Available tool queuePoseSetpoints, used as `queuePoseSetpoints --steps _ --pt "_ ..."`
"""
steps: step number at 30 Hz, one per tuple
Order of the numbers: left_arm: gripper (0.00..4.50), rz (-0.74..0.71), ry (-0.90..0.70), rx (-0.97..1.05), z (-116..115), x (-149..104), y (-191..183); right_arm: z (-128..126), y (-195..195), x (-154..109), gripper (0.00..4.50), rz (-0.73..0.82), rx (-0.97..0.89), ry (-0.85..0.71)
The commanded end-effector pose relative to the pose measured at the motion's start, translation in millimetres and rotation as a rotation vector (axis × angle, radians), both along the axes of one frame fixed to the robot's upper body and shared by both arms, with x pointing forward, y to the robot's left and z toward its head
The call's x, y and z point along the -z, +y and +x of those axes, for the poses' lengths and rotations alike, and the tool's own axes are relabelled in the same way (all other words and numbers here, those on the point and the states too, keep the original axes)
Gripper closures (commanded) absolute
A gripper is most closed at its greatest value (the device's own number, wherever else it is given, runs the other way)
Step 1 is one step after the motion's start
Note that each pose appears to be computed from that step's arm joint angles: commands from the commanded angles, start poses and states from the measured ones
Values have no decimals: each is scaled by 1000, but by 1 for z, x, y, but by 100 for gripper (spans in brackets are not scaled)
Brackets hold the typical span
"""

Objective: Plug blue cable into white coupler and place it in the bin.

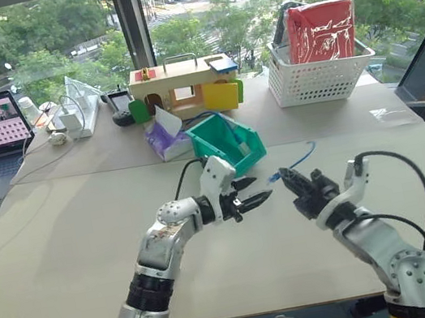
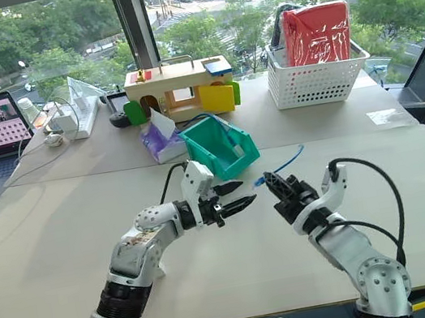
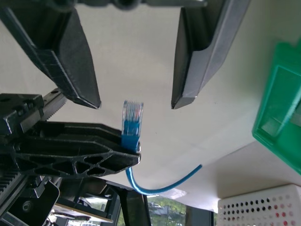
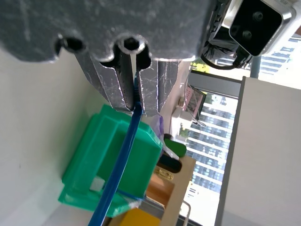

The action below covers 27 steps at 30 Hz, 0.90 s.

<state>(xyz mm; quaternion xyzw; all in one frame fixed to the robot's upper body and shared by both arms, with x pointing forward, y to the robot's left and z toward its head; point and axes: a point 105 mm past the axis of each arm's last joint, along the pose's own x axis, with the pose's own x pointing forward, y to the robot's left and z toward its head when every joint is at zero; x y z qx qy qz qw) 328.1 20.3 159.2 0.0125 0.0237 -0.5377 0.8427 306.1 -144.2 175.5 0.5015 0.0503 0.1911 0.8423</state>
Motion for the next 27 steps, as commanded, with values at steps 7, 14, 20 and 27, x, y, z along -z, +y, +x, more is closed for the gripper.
queuePoseSetpoints --steps 7,14,20,27 --pt "2 -70 -191 -307 3 -58 91 22 2 -33 450 -43 -132 -112" --pt "2 -74 -292 -460 -7 -81 146 38 24 -28 450 -34 -227 -107" --pt "2 12 -321 -489 -29 -74 186 41 32 -28 450 -55 -274 -120" --pt "2 -6 -107 -498 -88 -11 204 38 31 -24 450 -92 -288 -124"
